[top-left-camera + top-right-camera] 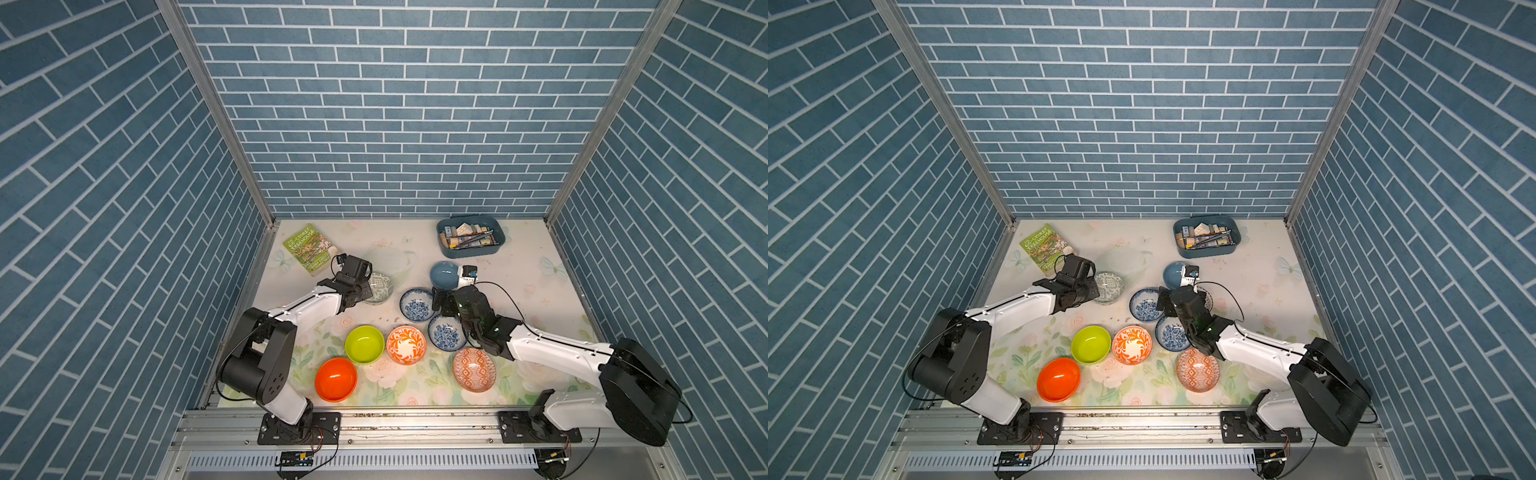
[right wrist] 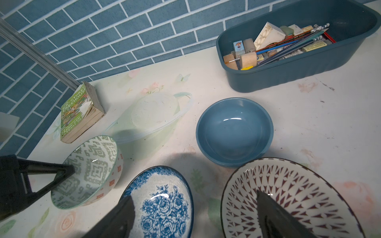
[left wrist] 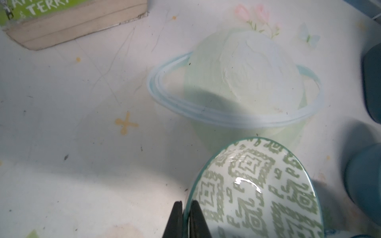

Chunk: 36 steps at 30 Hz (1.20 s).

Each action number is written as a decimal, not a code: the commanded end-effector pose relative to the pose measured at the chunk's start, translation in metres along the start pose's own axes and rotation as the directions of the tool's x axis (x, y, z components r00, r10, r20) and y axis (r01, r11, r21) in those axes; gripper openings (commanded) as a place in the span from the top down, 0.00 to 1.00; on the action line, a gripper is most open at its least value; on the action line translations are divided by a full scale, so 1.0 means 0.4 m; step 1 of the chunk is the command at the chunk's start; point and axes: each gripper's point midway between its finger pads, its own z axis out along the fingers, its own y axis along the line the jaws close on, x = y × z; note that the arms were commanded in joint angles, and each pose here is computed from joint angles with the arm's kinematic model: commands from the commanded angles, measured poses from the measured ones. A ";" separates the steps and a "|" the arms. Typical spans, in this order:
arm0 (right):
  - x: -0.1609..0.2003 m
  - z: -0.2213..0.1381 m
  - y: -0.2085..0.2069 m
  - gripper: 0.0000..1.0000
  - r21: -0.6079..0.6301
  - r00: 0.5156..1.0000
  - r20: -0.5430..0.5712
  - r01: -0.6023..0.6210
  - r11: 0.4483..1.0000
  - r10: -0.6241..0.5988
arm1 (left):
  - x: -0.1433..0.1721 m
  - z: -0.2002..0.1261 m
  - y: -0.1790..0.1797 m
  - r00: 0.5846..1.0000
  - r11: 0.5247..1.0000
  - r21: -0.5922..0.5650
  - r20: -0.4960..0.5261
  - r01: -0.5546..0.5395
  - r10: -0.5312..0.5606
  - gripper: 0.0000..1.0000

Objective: Stack the bowls
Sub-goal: Move the bowl to the center of the board.

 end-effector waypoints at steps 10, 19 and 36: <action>-0.030 0.012 0.025 0.06 -0.003 0.999 0.028 0.027 1.000 -0.027 | -0.032 0.052 -0.045 1.000 0.999 0.050 0.027 0.013 -0.015 0.99; -0.021 0.017 0.031 0.06 -0.012 0.999 0.010 0.034 0.999 -0.034 | -0.032 0.060 -0.048 1.000 0.998 0.057 0.028 0.007 -0.008 0.78; 0.031 0.075 0.038 0.38 -0.071 0.966 -0.258 -0.041 0.997 0.022 | -0.040 -0.068 -0.060 0.987 0.971 0.239 0.157 0.004 -0.043 0.00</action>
